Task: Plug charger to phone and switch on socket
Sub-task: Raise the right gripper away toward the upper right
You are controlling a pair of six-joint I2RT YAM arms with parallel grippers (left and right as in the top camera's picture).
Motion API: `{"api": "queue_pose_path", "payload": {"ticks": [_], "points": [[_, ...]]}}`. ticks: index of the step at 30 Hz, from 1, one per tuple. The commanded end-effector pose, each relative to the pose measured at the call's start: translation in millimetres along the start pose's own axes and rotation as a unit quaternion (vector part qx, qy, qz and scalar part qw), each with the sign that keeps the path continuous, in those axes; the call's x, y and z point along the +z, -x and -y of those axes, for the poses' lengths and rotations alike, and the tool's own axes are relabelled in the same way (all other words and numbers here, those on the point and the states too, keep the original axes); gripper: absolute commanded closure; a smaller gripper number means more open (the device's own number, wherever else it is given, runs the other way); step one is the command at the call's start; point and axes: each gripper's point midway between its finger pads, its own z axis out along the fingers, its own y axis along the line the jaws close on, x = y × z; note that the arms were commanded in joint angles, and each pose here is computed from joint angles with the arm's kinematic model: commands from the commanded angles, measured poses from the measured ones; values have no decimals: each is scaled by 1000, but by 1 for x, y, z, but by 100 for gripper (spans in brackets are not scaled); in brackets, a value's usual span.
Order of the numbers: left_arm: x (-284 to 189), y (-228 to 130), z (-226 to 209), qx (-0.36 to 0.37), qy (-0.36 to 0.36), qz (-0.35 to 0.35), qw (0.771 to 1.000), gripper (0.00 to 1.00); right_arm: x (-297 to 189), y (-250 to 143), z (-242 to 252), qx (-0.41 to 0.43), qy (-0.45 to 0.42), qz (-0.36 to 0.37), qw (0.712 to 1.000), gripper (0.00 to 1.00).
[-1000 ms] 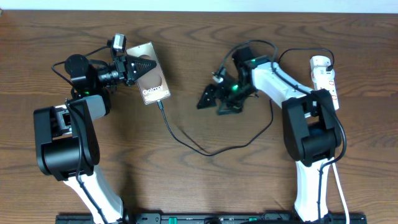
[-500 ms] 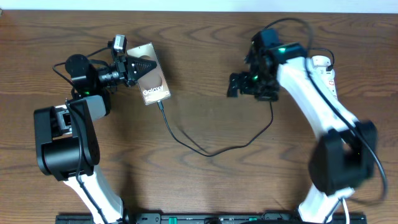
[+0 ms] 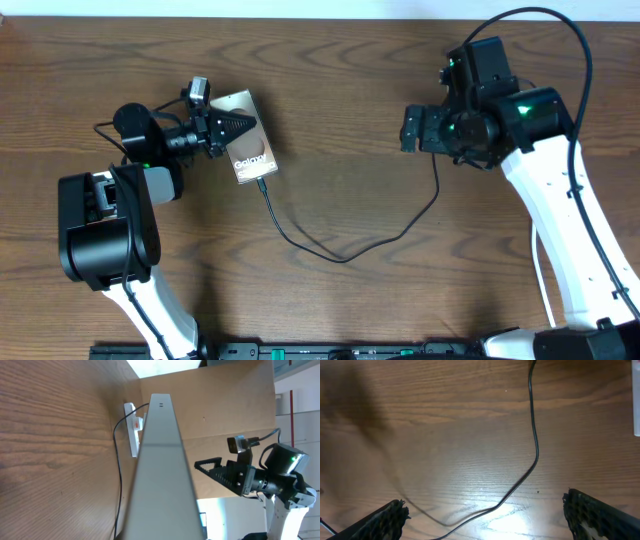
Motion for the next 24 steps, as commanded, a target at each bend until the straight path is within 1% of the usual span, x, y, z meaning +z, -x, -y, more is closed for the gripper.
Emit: {"api": "queue_pose_path", "payload": {"ticks": [1, 4, 7, 10, 13, 17, 21, 24], "points": [[-2, 7, 4, 8, 3, 19, 1000, 92, -8, 3, 3, 6, -7, 12, 1000, 1], [-3, 20, -6, -28, 16, 61, 998, 93, -8, 2, 3, 6, -8, 10, 1000, 1], [-6, 34, -22, -73, 35, 110, 991, 93, -8, 2, 3, 6, -8, 9, 1000, 1], [-9, 40, -32, -94, 49, 135, 985, 93, -8, 2, 3, 6, -9, 10, 1000, 1], [-10, 41, -38, -91, 60, 142, 984, 93, -8, 2, 3, 6, -9, 10, 1000, 1], [-14, 37, -64, -129, 96, 158, 974, 93, -8, 2, 3, 5, -9, 10, 1000, 1], [-19, 25, -93, -154, 146, 162, 964, 93, -8, 2, 3, 4, -9, 10, 1000, 1], [-21, 16, -105, -159, 169, 155, 960, 93, -8, 2, 3, 4, -9, 10, 1000, 1]]}}
